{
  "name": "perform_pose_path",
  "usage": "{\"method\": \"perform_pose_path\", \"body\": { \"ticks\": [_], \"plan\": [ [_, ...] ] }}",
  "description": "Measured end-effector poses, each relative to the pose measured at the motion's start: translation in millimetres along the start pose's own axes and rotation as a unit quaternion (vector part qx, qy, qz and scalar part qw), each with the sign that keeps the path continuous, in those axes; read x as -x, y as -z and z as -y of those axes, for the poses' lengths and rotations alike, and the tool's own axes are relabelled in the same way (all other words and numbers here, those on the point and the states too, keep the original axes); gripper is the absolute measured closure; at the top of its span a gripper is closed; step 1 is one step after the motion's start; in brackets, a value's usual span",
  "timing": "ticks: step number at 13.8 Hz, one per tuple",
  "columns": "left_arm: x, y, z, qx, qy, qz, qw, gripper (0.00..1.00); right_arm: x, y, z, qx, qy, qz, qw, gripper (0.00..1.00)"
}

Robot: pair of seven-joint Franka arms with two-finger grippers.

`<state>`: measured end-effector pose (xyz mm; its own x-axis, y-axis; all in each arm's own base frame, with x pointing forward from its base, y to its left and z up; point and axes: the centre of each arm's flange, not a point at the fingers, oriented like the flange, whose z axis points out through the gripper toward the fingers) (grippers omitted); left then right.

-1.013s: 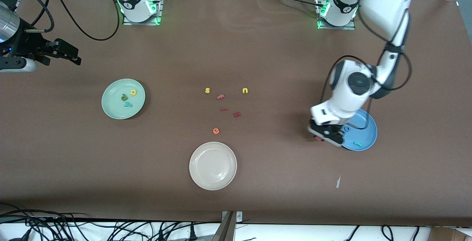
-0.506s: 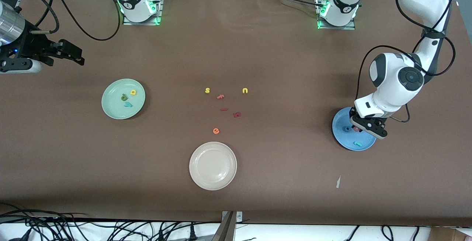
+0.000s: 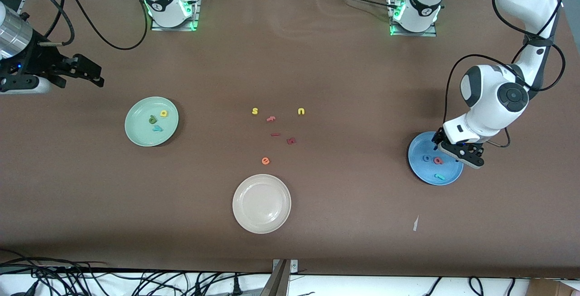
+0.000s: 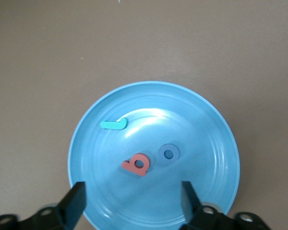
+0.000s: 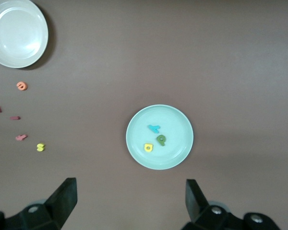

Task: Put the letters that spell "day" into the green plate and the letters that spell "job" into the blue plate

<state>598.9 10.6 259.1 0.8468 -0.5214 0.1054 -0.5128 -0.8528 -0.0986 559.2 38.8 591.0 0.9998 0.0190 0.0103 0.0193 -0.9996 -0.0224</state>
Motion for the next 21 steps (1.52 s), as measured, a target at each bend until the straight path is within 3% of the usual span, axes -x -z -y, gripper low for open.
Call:
{"method": "perform_pose_path", "body": {
  "ticks": [1, 6, 9, 11, 15, 18, 21],
  "plan": [
    [1.6, 8.5, 2.4, -0.002, 0.003, -0.004, 1.0, 0.0, 0.4, -0.7, -1.1, 0.007, 0.001, -0.002, 1.0, 0.0],
    [12.4, 84.5, -2.8, -0.018, 0.005, -0.044, 0.999, 0.0, 6.6, 1.6, -0.2, 0.019, 0.004, 0.008, 1.0, 0.0],
    [16.4, 151.3, -15.3, -0.011, 0.002, -0.047, 0.999, 0.0, 11.5, 2.9, -0.4, 0.018, 0.004, 0.019, 1.0, 0.0],
    [27.8, 197.2, -25.3, 0.001, 0.013, -0.038, 0.999, 0.0, 19.2, 8.4, 0.8, 0.013, 0.003, 0.028, 1.0, 0.0],
    [41.8, 281.7, -30.2, 0.031, 0.03, 0.005, 0.999, 0.0, 23.0, 16.1, 1.7, 0.01, 0.003, 0.019, 1.0, 0.0],
    [39.1, 340.6, -31.9, 0.047, 0.085, 0.042, 0.994, 0.0, 23.2, 12.9, 1.5, 0.01, 0.003, 0.022, 1.0, 0.0],
    [25.9, 356.6, -42.2, 0.051, 0.163, 0.074, 0.983, 0.0, 23.3, 11.8, 1.4, 0.01, 0.003, 0.023, 1.0, 0.0]
  ]
}}
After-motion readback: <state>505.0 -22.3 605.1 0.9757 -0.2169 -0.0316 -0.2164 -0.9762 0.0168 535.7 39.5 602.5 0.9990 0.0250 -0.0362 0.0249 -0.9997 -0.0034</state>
